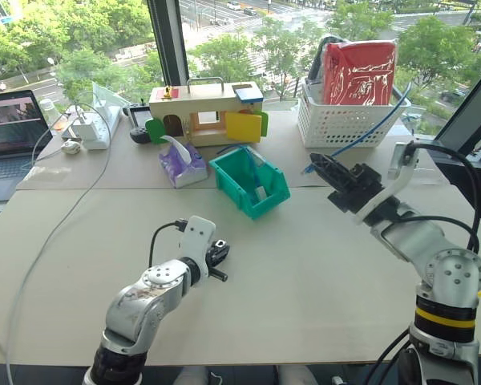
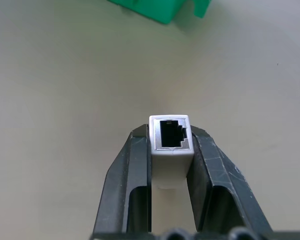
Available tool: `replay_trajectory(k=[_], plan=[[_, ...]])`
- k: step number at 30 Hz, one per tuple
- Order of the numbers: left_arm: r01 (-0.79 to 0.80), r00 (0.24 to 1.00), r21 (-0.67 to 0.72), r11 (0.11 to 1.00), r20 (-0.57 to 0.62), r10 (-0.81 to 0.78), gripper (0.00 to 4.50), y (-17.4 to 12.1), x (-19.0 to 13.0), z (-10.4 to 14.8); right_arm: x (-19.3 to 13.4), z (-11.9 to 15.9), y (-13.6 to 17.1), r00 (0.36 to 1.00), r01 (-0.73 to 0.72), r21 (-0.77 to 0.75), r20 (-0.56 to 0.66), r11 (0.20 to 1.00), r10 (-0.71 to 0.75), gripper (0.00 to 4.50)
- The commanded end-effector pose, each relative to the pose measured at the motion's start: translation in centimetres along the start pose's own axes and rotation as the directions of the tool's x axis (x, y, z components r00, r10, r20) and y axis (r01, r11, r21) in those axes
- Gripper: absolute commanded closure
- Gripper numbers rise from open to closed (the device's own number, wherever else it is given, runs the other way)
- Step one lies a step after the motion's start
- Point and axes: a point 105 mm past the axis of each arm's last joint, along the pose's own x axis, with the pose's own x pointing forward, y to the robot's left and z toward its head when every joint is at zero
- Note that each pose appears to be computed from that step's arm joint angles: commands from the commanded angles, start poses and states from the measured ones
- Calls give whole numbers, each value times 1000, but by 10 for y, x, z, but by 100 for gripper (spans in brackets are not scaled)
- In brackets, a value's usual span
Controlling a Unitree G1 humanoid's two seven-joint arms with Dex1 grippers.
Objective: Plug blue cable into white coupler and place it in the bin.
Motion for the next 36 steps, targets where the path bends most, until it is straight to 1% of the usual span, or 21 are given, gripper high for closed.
replay_trajectory(k=[1, 3, 4, 7, 9, 12, 14, 16, 18, 21, 25, 27, 30, 32, 33, 36], plan=[[189, 970, 194, 963, 114, -214, 402, 17, -1, 38, 2, 12, 12, 996, -59, -24, 68, 998, 61, 450], [315, 921, 278, 907, 142, -363, 402, 19, -2, 52, 2, 12, 12, 995, -63, -24, 73, 998, 64, 450], [372, 892, 333, 866, 128, -433, 402, 18, -2, 53, 2, 12, 11, 995, -63, -26, 74, 998, 65, 450], [573, 760, 458, 680, 13, -649, 402, 9, -2, 44, 2, 13, 11, 994, -64, -33, 83, 997, 66, 450], [662, 670, 497, 561, -58, -740, 402, 5, -1, 37, 0, 15, 11, 993, -59, -42, 95, 997, 63, 450], [739, 564, 513, 438, -114, -818, 402, 2, 2, 32, -3, 18, 11, 992, -49, -53, 114, 997, 54, 450], [763, 507, 551, 337, -189, -841, 402, -1, 7, 26, -7, 20, 11, 991, -35, -62, 129, 997, 43, 450], [768, 471, 589, 252, -253, -845, 402, -4, 12, 22, -10, 22, 11, 989, -21, -71, 143, 997, 31, 450], [762, 455, 615, 204, -283, -844, 402, -8, 17, 23, -14, 24, 12, 988, -10, -79, 154, 997, 22, 450], [754, 447, 636, 163, -315, -837, 402, -11, 25, 22, -18, 27, 12, 986, 7, -91, 167, 996, 8, 450], [753, 445, 647, 121, -364, -818, 402, -10, 30, 14, -21, 30, 13, 985, 16, -97, 175, 995, 1, 450], [756, 447, 644, 119, -376, -812, 402, -9, 32, 11, -20, 29, 13, 985, 16, -97, 174, 995, 1, 450], [764, 454, 629, 145, -363, -814, 402, -8, 34, 11, -19, 29, 14, 985, 12, -97, 172, 995, 5, 450], [771, 460, 613, 172, -350, -816, 297, -6, 35, 11, -16, 29, 16, 986, 6, -97, 168, 995, 11, 450], [775, 464, 604, 186, -345, -816, 271, -4, 36, 10, -16, 29, 16, 986, 3, -99, 164, 995, 13, 450], [780, 483, 576, 247, -303, -821, 157, 0, 37, 12, -15, 29, 16, 988, -3, -104, 151, 995, 19, 450]])
